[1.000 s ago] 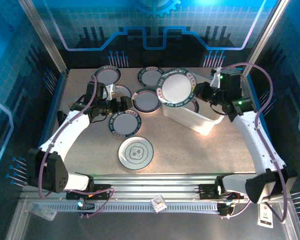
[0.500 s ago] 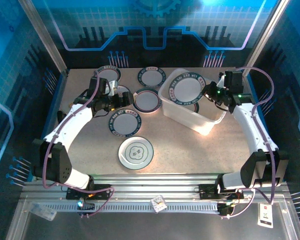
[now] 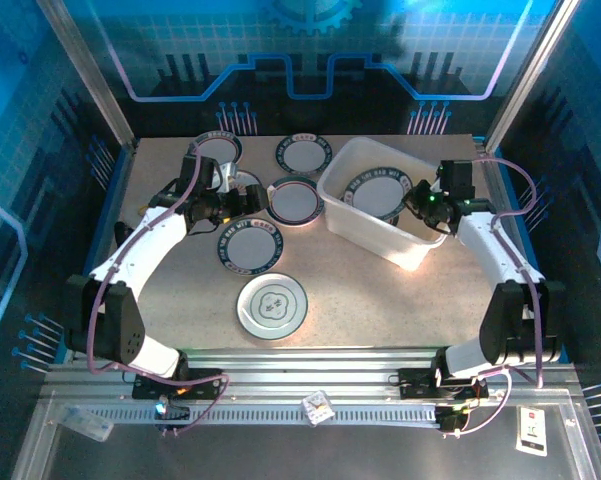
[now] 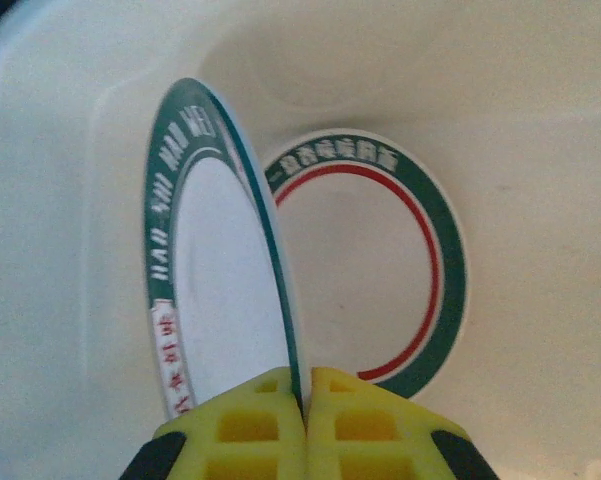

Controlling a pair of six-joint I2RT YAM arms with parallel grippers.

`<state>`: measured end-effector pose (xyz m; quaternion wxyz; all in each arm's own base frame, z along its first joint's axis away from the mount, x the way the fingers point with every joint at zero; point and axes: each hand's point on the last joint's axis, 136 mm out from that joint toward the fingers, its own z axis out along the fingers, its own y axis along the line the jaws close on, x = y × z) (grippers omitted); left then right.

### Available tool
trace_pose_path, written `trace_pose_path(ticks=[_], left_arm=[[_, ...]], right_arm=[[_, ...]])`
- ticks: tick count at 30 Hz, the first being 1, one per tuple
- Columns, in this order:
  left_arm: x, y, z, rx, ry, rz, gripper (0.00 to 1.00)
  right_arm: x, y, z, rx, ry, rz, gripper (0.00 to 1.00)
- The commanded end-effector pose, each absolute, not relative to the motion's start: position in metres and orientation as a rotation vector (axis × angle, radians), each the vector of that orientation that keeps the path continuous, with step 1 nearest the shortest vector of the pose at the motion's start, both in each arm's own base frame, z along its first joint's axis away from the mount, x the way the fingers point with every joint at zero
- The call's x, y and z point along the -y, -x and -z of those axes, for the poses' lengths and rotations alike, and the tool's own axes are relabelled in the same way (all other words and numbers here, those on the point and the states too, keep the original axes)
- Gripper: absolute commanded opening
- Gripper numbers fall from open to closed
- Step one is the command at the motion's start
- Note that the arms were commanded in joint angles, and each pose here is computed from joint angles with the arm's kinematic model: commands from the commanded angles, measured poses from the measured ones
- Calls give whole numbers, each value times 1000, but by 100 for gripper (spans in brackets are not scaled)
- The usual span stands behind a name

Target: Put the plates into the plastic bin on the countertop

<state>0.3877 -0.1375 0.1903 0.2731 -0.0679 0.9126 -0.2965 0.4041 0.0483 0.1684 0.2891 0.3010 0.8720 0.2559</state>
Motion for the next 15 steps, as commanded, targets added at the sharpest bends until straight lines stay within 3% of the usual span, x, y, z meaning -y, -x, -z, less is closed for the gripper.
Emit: trace_pose_path(ticks=[1,15], left_arm=[[135,-388,-188,-2472,212,799,99],[135,-386,-182,-2485,213,792,99]], right_arm=[[-40,-412,-173,-2273,-836,-686,0],[-46,-417,-121,-2397,-859,-642,1]])
